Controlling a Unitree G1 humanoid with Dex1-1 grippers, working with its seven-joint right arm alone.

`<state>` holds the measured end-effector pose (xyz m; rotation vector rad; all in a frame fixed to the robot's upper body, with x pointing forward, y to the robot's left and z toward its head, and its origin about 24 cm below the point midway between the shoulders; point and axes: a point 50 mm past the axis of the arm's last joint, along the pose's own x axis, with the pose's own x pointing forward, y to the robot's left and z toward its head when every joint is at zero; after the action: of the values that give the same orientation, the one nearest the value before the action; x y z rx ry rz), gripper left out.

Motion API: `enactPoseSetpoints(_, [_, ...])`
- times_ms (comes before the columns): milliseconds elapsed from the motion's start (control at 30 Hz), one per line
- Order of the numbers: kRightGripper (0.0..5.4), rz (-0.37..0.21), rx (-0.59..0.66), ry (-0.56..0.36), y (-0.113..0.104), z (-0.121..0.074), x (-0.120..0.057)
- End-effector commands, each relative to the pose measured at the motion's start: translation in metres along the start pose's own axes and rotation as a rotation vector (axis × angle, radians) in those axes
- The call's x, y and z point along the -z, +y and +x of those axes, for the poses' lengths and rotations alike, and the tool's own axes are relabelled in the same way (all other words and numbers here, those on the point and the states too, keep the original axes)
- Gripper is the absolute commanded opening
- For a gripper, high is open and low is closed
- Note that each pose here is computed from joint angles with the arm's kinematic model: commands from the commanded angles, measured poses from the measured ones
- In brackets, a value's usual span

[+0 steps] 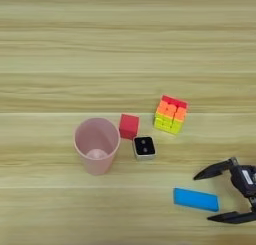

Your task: Move the objects on the table

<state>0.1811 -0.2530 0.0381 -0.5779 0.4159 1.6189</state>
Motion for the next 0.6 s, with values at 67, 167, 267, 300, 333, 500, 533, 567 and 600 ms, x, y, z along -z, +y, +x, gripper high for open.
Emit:
enactPoseSetpoints(67, [3.33, -0.067, 0.071, 0.037, -0.0146, -0.0129, -0.0088])
enactPoseSetpoints(167, [3.04, -0.066, 0.07, 0.04, -0.0146, -0.0124, -0.0082])
enactPoseSetpoints(267, [2.72, -0.066, 0.07, 0.043, -0.0151, -0.012, -0.0077])
enactPoseSetpoints(300, [2.65, -0.067, 0.07, 0.045, -0.0152, -0.0119, -0.0075])
enactPoseSetpoints(333, [2.5, -0.067, 0.071, 0.047, -0.0154, -0.012, -0.0072])
enactPoseSetpoints(500, [2.04, -0.067, 0.075, 0.052, -0.0164, -0.0124, -0.0063])
enactPoseSetpoints(533, [1.98, -0.068, 0.075, 0.053, -0.0166, -0.0125, -0.0062])
enactPoseSetpoints(567, [1.76, -0.068, 0.077, 0.052, -0.0167, -0.0126, -0.0061])
enactPoseSetpoints(600, [1.62, -0.067, 0.078, 0.052, -0.0168, -0.0126, -0.006])
